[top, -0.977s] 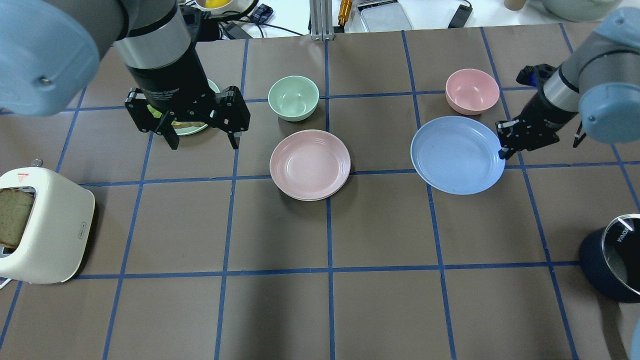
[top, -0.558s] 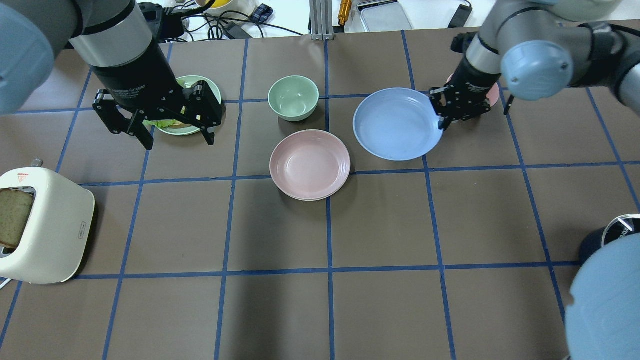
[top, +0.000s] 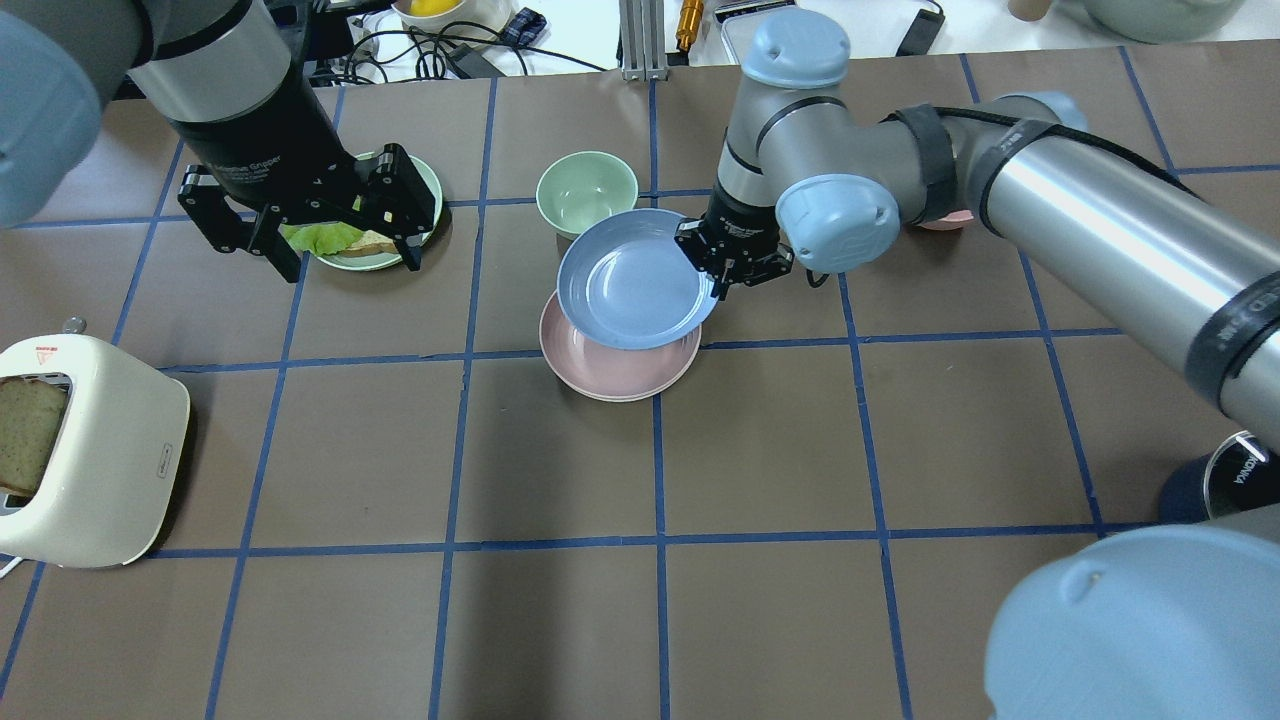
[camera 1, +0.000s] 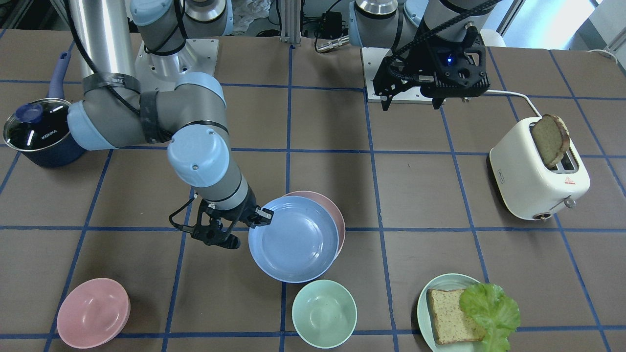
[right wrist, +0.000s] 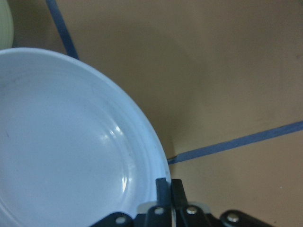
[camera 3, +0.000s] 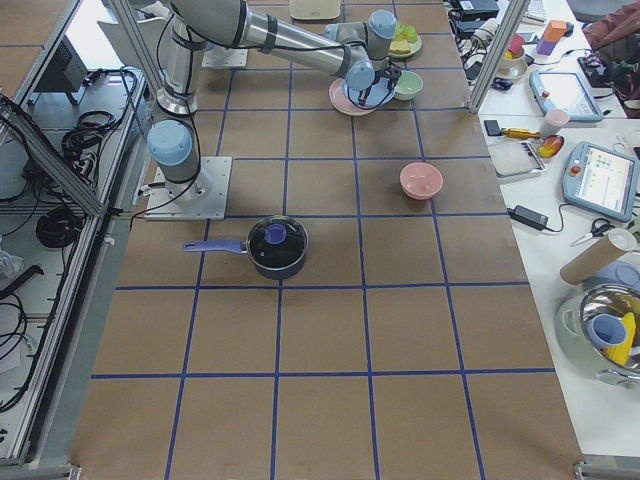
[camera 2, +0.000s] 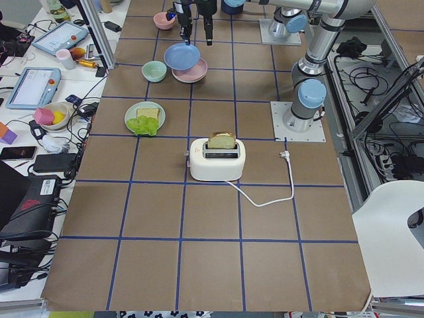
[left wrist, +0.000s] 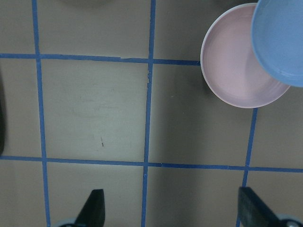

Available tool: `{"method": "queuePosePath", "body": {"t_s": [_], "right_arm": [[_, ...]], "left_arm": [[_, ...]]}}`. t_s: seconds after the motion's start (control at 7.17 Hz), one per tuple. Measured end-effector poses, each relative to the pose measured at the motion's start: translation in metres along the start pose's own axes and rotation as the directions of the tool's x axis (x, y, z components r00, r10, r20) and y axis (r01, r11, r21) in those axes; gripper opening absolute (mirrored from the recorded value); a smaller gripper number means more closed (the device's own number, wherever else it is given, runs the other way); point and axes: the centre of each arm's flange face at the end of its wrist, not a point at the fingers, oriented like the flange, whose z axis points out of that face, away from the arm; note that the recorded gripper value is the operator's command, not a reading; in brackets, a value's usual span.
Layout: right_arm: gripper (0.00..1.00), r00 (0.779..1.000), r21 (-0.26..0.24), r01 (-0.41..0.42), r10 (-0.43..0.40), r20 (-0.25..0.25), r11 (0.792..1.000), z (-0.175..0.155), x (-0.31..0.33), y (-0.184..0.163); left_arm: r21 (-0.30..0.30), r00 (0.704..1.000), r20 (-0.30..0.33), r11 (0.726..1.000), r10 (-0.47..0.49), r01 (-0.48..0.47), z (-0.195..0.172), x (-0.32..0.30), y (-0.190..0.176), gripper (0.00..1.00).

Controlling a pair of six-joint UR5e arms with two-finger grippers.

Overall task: Stack three plates with pink and blue
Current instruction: 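Carry the blue plate with the right gripper and lower it onto the pink plate, then open the right gripper and release the blue plate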

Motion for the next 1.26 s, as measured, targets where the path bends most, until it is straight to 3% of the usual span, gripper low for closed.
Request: {"method": "queuePosePath", "body": {"t_s": [0.84,0.98,1.12,1.26], "right_arm": [[0.00,1.000,-0.016,-0.011,0.010,-0.021,1.000,0.016,-0.002,0.017],[0.18,1.000,-0.021,-0.014,0.013,-0.025,1.000,0.019,0.001,0.019],[0.59,0.999,-0.024,-0.017,0.016,-0.029,1.000,0.022,0.003,0.021],[0.82,0.999,-0.019,-0.018,0.017,-0.038,1.000,0.021,0.004,0.021]], "left_arm": [[0.007,1.000,-0.001,1.000,-0.005,0.005,-0.001,-0.001,-0.001,1.00],[0.007,1.000,-0.001,1.000,-0.005,0.005,-0.001,-0.001,-0.001,1.00],[0.007,1.000,-0.002,1.000,-0.005,0.005,-0.001,-0.001,-0.001,1.00],[0.007,1.000,-0.002,1.000,-0.005,0.005,-0.002,-0.001,-0.001,1.00]]}}
